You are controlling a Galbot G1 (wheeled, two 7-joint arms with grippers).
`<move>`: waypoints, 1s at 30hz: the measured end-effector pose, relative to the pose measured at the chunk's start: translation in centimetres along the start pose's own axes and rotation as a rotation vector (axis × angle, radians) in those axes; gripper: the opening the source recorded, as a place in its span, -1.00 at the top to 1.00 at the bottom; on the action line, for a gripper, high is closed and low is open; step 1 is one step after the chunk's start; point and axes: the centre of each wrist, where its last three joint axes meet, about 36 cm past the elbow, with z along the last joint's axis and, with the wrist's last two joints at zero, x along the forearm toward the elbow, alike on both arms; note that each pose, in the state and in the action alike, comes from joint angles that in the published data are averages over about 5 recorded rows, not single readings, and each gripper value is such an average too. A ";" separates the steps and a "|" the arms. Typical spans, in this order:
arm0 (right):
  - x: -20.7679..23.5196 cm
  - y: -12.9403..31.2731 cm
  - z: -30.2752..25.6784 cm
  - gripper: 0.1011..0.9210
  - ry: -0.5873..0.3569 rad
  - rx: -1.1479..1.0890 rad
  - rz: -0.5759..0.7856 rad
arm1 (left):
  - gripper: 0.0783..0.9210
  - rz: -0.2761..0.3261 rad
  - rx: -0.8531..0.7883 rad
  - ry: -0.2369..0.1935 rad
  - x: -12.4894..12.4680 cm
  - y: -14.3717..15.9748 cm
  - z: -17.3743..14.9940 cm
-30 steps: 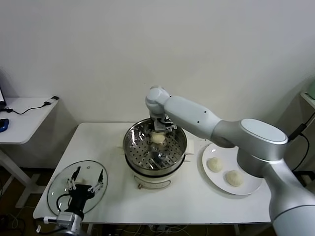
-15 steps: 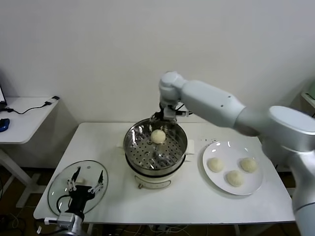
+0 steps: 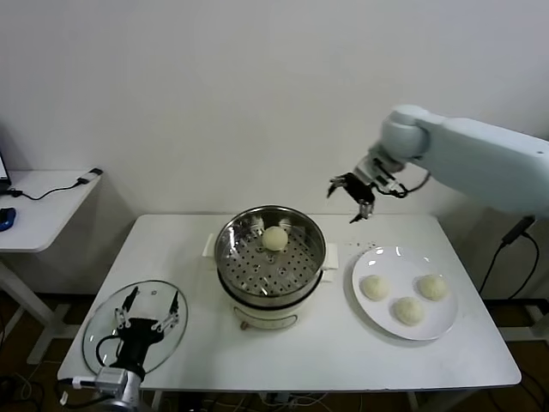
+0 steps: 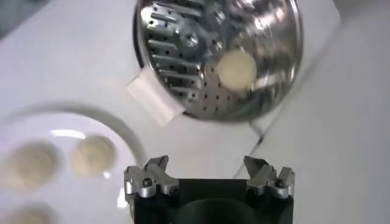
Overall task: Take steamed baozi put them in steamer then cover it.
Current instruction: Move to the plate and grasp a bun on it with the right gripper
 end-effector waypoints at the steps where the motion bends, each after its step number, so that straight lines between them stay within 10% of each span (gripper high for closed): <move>1: -0.6 0.7 0.7 -0.76 0.000 -0.044 -0.012 | -0.77 0.000 0.000 0.000 0.0 0.0 0.0; 30: -17.2 7.4 7.4 -0.76 0.089 -0.368 -0.202 | -0.77 -0.015 0.018 0.026 0.7 -0.1 1.1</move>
